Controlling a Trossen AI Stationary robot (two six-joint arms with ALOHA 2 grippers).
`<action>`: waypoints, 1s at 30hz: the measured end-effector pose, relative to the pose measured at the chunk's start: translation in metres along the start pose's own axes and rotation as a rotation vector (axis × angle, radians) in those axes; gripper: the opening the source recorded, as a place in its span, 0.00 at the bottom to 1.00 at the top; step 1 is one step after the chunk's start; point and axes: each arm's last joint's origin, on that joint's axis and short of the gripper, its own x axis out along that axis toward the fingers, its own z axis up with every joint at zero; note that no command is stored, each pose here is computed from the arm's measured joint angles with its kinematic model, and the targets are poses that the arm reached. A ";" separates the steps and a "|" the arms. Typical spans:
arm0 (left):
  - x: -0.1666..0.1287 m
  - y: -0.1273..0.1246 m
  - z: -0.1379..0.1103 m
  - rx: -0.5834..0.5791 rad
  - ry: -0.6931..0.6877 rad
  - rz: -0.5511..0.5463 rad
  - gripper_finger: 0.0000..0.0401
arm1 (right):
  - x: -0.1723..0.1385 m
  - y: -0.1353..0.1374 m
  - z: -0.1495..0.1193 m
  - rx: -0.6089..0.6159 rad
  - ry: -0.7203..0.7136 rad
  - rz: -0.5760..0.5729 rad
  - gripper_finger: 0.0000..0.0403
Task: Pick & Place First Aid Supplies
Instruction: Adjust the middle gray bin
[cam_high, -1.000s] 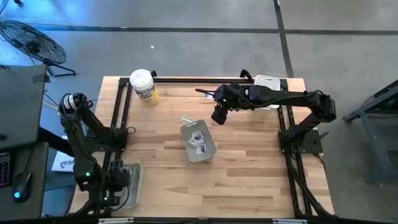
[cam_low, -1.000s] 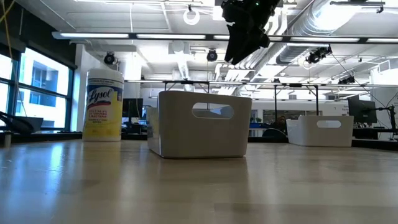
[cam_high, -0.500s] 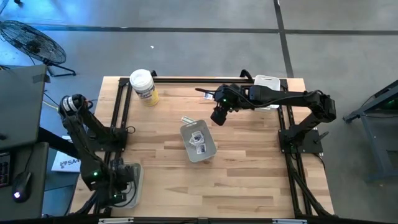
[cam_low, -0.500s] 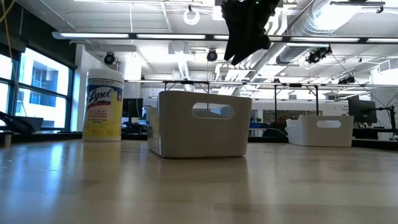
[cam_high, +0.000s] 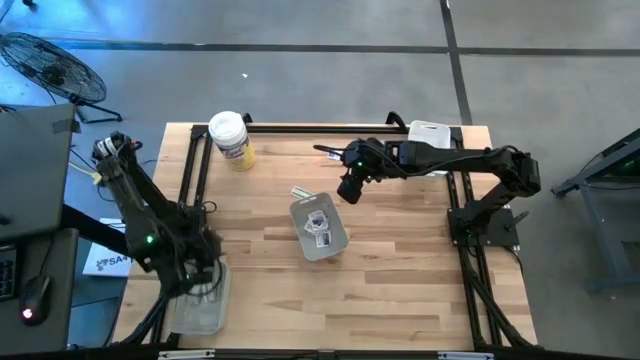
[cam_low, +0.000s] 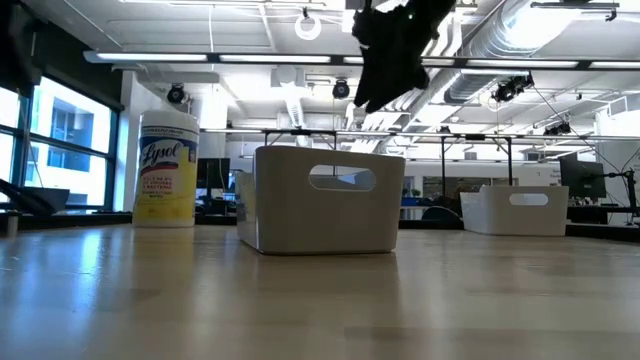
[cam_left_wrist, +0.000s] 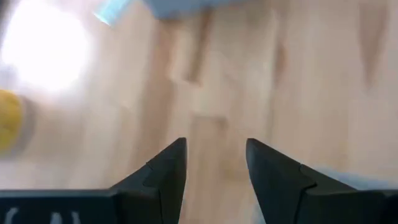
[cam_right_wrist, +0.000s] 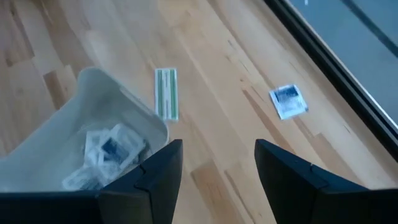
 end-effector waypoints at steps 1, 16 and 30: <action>0.001 0.007 0.001 -0.010 -0.040 0.017 0.40 | 0.005 0.000 -0.002 0.003 -0.020 0.000 0.48; 0.079 0.050 0.029 -0.043 -0.268 0.083 0.40 | 0.071 0.029 -0.004 -0.116 -0.143 0.193 0.48; 0.157 0.081 0.054 -0.071 -0.406 0.028 0.41 | 0.080 0.027 -0.002 -0.181 -0.139 0.175 0.48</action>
